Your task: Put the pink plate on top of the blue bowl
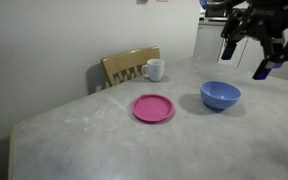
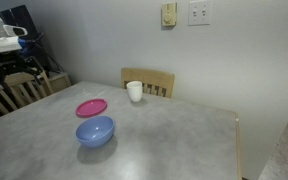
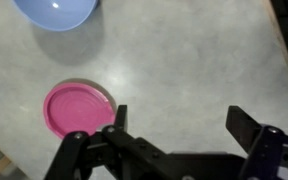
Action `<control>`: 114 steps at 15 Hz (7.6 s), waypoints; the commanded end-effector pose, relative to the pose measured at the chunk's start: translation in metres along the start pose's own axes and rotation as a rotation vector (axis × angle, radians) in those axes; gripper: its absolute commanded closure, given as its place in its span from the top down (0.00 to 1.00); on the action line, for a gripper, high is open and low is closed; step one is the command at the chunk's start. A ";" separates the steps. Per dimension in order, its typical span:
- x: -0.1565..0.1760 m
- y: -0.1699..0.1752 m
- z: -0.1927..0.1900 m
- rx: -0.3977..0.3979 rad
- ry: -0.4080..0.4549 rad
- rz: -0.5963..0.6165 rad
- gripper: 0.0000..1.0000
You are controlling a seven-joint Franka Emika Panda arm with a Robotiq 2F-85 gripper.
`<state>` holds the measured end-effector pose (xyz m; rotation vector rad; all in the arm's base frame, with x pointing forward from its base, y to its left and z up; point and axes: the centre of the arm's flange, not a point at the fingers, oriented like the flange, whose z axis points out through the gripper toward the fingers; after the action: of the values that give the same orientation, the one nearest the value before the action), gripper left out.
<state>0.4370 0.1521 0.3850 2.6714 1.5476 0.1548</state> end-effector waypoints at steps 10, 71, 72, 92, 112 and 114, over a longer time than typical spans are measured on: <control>0.038 0.095 0.074 -0.169 0.129 -0.350 1.00; 0.105 0.146 0.271 0.166 -0.005 -0.478 1.00; 0.106 0.145 0.271 0.168 -0.006 -0.480 1.00; 0.125 0.148 0.266 0.160 0.003 -0.503 0.04; 0.119 0.136 0.158 -0.062 -0.098 -0.397 0.03; 0.116 0.132 0.145 -0.092 -0.105 -0.368 0.03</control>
<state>0.6498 0.1945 0.2398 2.2480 1.9794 0.0728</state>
